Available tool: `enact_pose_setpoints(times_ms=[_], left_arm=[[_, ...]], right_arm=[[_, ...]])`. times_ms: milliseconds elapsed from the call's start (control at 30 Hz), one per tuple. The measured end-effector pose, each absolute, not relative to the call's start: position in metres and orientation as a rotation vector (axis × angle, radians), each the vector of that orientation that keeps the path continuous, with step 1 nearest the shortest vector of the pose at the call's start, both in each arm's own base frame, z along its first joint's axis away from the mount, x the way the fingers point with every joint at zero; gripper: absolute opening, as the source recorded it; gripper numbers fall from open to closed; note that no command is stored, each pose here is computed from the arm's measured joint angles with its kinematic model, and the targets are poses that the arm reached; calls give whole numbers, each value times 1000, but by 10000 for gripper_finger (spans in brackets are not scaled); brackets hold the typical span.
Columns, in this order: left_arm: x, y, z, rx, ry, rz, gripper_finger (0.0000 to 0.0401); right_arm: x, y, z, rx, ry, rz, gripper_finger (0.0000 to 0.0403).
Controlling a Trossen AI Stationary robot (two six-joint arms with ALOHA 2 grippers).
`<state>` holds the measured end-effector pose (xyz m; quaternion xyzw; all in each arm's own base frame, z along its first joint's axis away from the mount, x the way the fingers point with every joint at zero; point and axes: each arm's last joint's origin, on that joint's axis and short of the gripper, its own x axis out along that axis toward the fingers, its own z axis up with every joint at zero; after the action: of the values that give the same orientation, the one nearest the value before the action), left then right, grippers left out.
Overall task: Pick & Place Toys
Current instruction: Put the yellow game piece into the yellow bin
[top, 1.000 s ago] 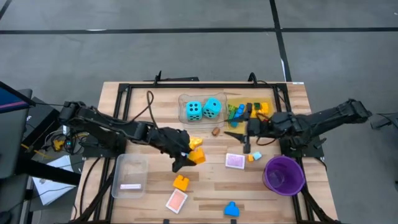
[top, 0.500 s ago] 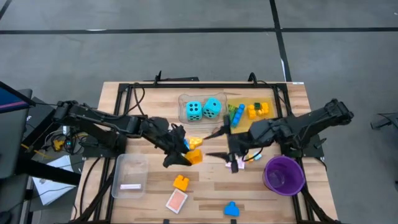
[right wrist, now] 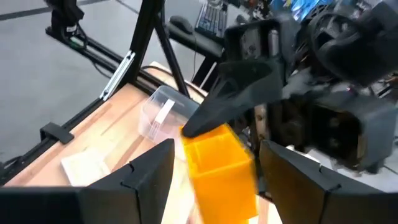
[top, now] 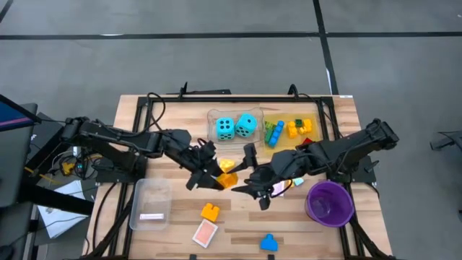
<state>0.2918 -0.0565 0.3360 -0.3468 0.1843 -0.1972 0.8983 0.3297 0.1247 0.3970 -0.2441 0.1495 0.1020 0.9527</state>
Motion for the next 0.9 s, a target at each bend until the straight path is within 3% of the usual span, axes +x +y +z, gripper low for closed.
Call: enact_pose_setpoints(times_ms=[433,567,800,900], left_arm=[[294,-57,345,-714,286,-445,265],[294,-57,345,-713,287,-445,265],[294,-56,345,-714,294,-453,270],[294,-55,345,-687,288,-452,283]], right_arm=[[333,119,395,-492,311,199,225],[334,117,396,-488,310,207,203],[335,115,395,-496,300,259,131],[334,115,396,-481,300,278,130]])
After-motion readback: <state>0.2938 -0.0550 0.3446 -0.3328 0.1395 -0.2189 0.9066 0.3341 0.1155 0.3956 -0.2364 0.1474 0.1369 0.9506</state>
